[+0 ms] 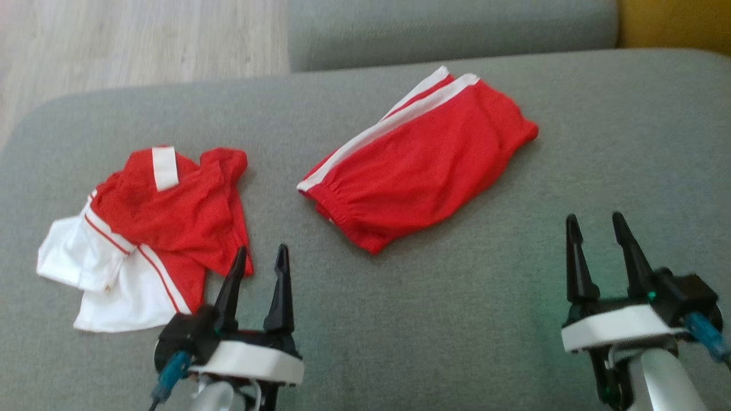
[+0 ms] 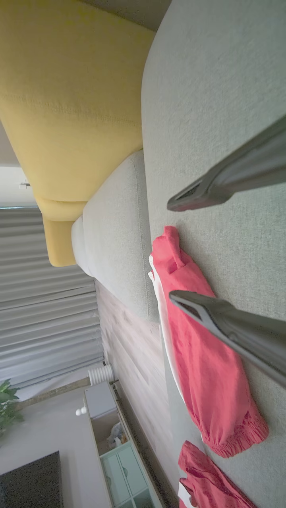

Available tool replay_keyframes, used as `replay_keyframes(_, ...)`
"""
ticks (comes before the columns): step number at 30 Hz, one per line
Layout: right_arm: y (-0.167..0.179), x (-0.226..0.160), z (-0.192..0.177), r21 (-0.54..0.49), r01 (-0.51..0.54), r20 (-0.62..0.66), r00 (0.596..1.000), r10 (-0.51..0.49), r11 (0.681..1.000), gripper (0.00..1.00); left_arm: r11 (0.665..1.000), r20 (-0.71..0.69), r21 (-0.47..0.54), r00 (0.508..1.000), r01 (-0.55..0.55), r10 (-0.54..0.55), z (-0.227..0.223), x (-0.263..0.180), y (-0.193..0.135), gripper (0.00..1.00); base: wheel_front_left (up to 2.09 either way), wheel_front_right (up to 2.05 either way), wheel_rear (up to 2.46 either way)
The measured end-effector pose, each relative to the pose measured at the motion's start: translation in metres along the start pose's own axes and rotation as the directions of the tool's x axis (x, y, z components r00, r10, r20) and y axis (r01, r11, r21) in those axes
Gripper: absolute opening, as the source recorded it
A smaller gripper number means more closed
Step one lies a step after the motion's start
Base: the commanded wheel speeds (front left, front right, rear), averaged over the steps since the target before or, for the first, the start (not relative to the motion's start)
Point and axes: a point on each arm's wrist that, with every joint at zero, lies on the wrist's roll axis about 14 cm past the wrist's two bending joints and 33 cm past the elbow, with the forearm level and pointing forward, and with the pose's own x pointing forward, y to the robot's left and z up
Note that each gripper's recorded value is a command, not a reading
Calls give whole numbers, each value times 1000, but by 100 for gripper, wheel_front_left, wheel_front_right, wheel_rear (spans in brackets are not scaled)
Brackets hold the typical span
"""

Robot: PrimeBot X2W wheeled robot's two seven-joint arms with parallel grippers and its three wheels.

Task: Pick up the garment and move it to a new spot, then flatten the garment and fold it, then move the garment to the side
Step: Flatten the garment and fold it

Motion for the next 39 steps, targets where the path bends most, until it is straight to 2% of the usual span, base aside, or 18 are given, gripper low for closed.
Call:
replay_keyframes(5, 5, 32, -2, -35, -27, -19, 999, 26, 999, 100, 1000, 1, 1, 1000, 9, -9, -1, 16, 2, 100, 0, 0, 0)
replay_keyframes(7, 6, 70, 7, -62, -35, -22, 999, 33, 997, 100, 1000, 3, 4, 1000, 13, -13, 0, 27, 6, 100, 0, 0, 0)
replay_keyframes(10, 2, 107, 5, -41, -28, -65, 998, 26, 999, 100, 1000, 4, 4, 1000, 3, -3, -1, 36, 13, 100, 0, 0, 0)
replay_keyframes(11, -2, 118, 3, -24, -18, -88, 996, 16, 1000, 100, 1000, 5, 6, 1000, -5, 5, 0, 38, 16, 100, 0, 0, 0)
replay_keyframes(14, -17, 146, -10, -73, -18, -160, 987, 6, 997, 100, 999, 3, 6, 999, -34, 34, -2, 43, 28, 100, 0, 0, 0)
replay_keyframes(19, -35, 179, -43, -100, -5, -300, 953, -25, 995, 100, 997, -2, -28, 997, -76, 76, -4, 46, 44, 100, 0, 0, 0)
replay_keyframes(26, -35, 198, -96, -122, -50, -478, 878, -15, 991, 100, 995, -6, -23, 995, -97, 97, -5, 52, 55, 100, 0, 0, 0)
replay_keyframes(34, -19, 209, -121, -147, -142, -560, 828, 36, 979, 100, 993, -14, -31, 994, -111, 111, -8, 53, 62, 100, 0, 0, 0)
replay_keyframes(39, -16, 214, -124, -157, -180, -601, 798, 50, 971, 100, 993, -18, -31, 993, -115, 114, -10, 54, 63, 100, 0, 0, 0)
